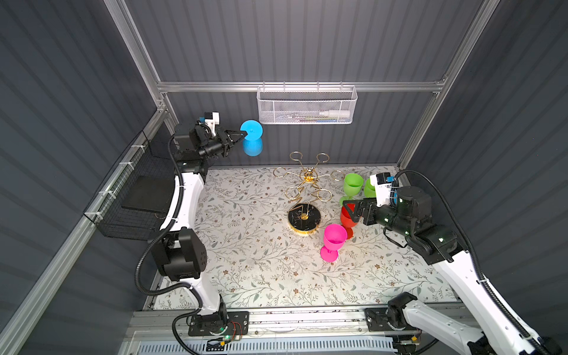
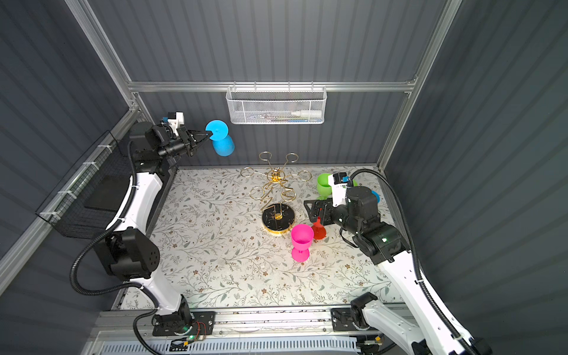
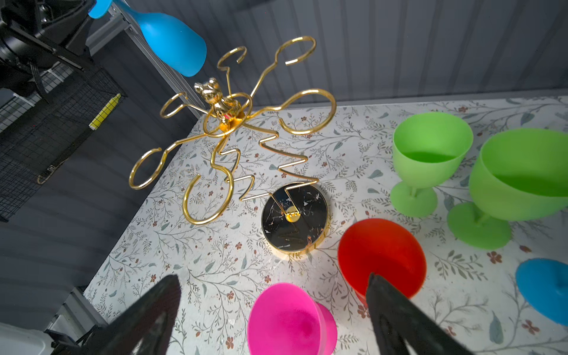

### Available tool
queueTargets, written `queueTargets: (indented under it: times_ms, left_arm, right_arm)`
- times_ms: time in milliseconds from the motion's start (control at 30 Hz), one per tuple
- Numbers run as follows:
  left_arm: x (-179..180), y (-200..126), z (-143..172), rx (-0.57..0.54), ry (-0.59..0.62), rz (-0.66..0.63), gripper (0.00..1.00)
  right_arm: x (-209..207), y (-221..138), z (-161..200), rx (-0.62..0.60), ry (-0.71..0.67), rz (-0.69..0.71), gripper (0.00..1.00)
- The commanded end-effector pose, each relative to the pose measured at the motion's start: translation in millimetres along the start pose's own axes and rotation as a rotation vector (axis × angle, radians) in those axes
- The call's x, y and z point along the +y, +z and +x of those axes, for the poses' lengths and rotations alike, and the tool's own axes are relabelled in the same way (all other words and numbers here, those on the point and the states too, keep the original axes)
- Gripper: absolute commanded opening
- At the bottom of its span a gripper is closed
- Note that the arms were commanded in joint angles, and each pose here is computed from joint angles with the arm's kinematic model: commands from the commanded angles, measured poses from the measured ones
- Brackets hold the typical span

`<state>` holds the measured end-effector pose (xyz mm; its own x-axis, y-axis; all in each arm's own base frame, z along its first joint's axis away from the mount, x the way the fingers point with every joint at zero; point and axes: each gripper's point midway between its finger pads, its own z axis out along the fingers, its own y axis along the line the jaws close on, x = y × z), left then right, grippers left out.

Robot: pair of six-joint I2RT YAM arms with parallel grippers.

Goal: Take the wine glass off the wine glass rack
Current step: Pick up the wine glass from the wine glass rack.

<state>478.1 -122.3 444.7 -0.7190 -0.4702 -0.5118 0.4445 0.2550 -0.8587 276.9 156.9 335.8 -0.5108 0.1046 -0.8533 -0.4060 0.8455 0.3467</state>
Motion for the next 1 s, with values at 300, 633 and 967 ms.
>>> queueTargets:
  times_ms: [300,633,967]
  left_arm:
    - [-103.6,-36.1,24.8,0.048,0.054,0.186,0.0]
    - [-138.8,-50.4,42.9,0.054,-0.012,0.279,0.0]
    - [-161.5,-31.1,83.5,0.173,-0.053,0.312,0.0]
  right_arm:
    - [72.5,-13.6,-78.1,-0.294,-0.302,-0.264,0.97]
    - [155.3,22.0,-86.7,-0.387,-0.689,-0.415,0.99]
    - [187.6,55.4,-95.2,-0.431,-0.839,-0.517,0.99]
